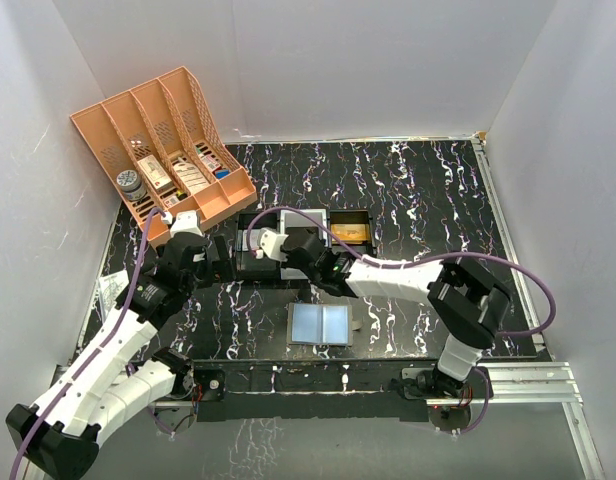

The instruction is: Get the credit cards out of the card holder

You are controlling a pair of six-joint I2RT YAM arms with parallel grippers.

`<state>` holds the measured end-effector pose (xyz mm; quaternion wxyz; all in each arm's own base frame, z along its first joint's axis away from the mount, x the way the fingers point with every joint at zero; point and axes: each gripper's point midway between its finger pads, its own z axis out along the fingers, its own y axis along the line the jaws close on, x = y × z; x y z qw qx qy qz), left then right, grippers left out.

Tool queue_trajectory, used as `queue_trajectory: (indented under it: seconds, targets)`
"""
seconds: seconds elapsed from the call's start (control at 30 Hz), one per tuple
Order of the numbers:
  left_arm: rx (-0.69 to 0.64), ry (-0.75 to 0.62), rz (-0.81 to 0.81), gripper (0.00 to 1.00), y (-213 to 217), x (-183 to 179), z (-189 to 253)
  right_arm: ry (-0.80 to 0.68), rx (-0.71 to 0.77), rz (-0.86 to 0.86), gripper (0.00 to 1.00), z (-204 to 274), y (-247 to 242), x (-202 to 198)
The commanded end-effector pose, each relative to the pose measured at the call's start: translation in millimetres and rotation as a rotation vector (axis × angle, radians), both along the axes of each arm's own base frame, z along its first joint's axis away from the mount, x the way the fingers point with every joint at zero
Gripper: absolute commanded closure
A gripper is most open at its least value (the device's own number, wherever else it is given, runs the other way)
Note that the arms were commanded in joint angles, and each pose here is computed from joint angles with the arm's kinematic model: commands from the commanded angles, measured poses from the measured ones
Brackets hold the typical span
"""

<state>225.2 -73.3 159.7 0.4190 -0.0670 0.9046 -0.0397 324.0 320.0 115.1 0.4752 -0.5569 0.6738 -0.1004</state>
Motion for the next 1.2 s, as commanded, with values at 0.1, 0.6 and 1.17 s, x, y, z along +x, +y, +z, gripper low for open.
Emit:
queue_trajectory:
  seconds: [0.1, 0.6, 1.17]
  targets:
    - [0.008, -0.014, 0.015, 0.01, 6, -2, 5, -0.103, 0.012, -0.022, 1.0, 26, 4, 34]
    - [0.005, -0.019, 0.023, 0.01, 7, -2, 5, -0.117, -0.068, -0.029, 1.0, -6, 10, 77]
    - [0.007, -0.01, 0.015, 0.01, 5, -2, 3, -0.067, -0.101, 0.02, 0.87, -34, 12, 83]
